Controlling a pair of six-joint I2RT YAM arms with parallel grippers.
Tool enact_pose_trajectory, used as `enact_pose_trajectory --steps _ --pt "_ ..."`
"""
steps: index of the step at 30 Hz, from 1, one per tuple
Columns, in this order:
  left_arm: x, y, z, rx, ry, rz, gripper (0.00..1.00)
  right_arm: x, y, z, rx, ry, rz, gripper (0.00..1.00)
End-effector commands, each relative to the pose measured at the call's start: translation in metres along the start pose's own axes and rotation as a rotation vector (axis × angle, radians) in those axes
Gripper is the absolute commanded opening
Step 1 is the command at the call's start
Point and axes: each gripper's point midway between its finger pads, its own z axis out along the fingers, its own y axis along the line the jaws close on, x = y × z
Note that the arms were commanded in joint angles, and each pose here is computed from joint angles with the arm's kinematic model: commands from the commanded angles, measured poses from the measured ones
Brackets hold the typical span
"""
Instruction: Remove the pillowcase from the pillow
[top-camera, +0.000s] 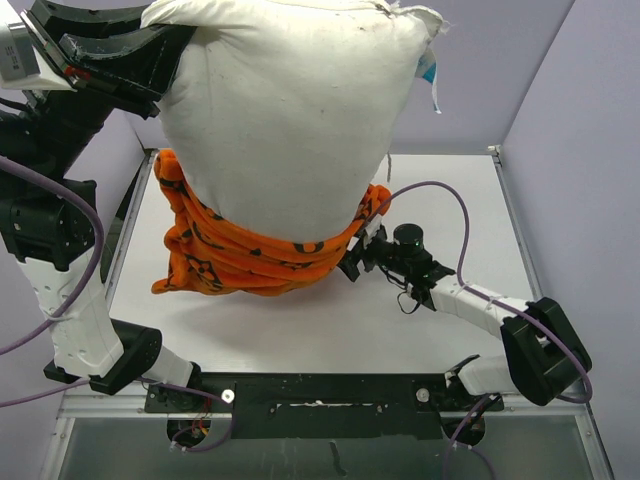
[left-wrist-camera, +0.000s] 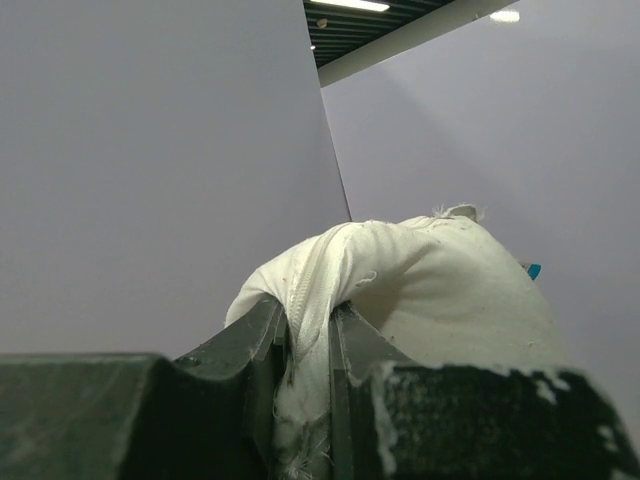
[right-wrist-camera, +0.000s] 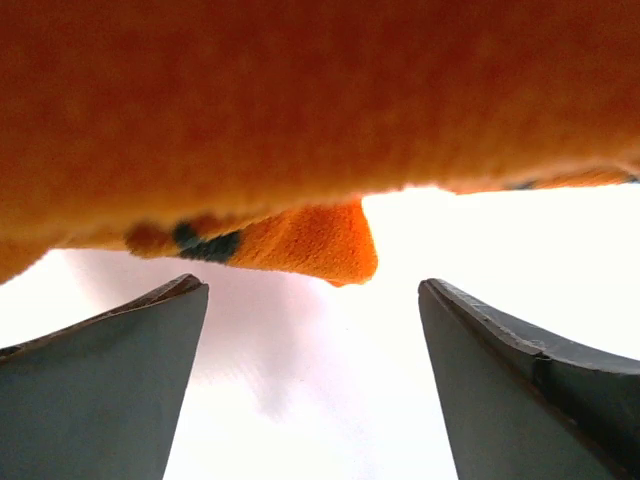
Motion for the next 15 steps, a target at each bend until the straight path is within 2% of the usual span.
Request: enact_pose_trajectory --steps 1,5,8,12,15 --pt "-0.110 -0.024 -0.019 -0.021 -0.325 0.235 0.00 -0.025 0.053 0.019 -0.258 -0.125 -0.033 0.76" --pt "-0.116 -0.023 -0.019 -0.028 -0.342 0.245 0.00 -0.028 0.068 0.042 -0.265 -0.143 -0.065 0.73" --pt "-0.123 -0.027 -0.023 -0.028 -0.353 0.264 0.00 -0.035 0.052 0.045 -0.162 -0.210 -0.043 0.79" --pt "-0.132 -0.031 -0.028 -0.037 -0.370 0.281 0.00 -0.048 0.023 0.040 -0.030 -0.310 0.015 0.78" --pt "-0.136 -0.031 -0.030 -0.043 -0.384 0.283 0.00 -0.053 0.015 0.040 0.002 -0.365 0.049 0.81"
